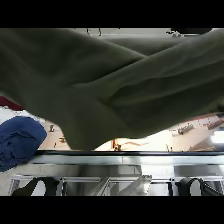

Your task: Fold the shirts.

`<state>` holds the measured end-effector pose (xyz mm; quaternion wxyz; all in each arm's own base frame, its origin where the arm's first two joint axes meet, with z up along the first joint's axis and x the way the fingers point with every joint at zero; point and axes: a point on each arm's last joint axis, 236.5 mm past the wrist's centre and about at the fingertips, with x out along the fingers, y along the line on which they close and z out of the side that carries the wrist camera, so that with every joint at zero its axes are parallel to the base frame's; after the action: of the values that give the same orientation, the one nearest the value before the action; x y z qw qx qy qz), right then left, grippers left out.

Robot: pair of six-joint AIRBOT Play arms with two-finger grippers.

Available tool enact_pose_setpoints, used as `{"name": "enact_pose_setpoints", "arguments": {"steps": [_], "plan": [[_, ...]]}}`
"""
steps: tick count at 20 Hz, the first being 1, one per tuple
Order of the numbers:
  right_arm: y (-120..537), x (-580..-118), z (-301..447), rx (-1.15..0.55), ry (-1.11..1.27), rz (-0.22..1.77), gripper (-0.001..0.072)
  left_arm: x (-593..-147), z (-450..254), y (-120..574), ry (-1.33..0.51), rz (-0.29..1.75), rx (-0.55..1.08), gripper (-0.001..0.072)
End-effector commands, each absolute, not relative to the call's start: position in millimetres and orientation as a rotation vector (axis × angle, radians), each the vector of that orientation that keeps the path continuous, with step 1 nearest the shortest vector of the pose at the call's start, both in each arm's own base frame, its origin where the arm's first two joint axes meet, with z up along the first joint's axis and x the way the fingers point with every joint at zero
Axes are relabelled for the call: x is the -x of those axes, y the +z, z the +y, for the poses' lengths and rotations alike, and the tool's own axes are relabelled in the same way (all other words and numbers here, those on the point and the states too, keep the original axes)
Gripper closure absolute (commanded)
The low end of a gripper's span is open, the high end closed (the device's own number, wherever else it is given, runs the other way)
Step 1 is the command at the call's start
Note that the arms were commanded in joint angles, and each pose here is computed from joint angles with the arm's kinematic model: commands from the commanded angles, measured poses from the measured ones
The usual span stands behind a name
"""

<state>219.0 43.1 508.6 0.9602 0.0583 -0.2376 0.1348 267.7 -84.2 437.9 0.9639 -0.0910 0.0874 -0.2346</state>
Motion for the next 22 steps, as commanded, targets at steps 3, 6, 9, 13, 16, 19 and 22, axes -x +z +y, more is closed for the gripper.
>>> {"name": "enact_pose_setpoints", "arguments": {"steps": [3, 6, 9, 13, 16, 19, 22], "plan": [[439.3, -304.1, 16.3, -0.321, 0.36, -0.213, 0.0696, -337.5, -100.0, 358.1, -0.644, 0.371, 0.265, 0.0682], [363.0, -365.3, 7.8, -0.524, 0.449, 0.03, 0.0696, -384.4, -123.8, 327.2, -0.697, 0.428, 0.331, 0.0683], [345.9, -381.1, 9.0, -0.583, 0.512, 0.073, 0.0696, -399.3, -147.9, 334.0, -0.776, 0.441, 0.306, 0.0683], [402.1, -340.2, 5.4, -0.437, 0.466, -0.123, 0.0696, -353.5, -164.9, 393.7, -0.871, 0.371, 0.208, 0.0683], [446.0, -287.0, 10.8, -0.301, 0.372, -0.265, 0.0696, -300.6, -165.3, 431.8, -0.872, 0.298, 0.161, 0.0683], [478.9, -236.1, 33.3, -0.171, 0.298, -0.394, 0.0696, -245.0, -169.3, 461.9, -0.867, 0.193, 0.087, 0.0683], [505.7, -202.2, 39.2, -0.044, 0.197, -0.53, 0.0697, -223.0, -166.3, 482.5, -0.825, 0.099, 0.051, 0.0682]]}}
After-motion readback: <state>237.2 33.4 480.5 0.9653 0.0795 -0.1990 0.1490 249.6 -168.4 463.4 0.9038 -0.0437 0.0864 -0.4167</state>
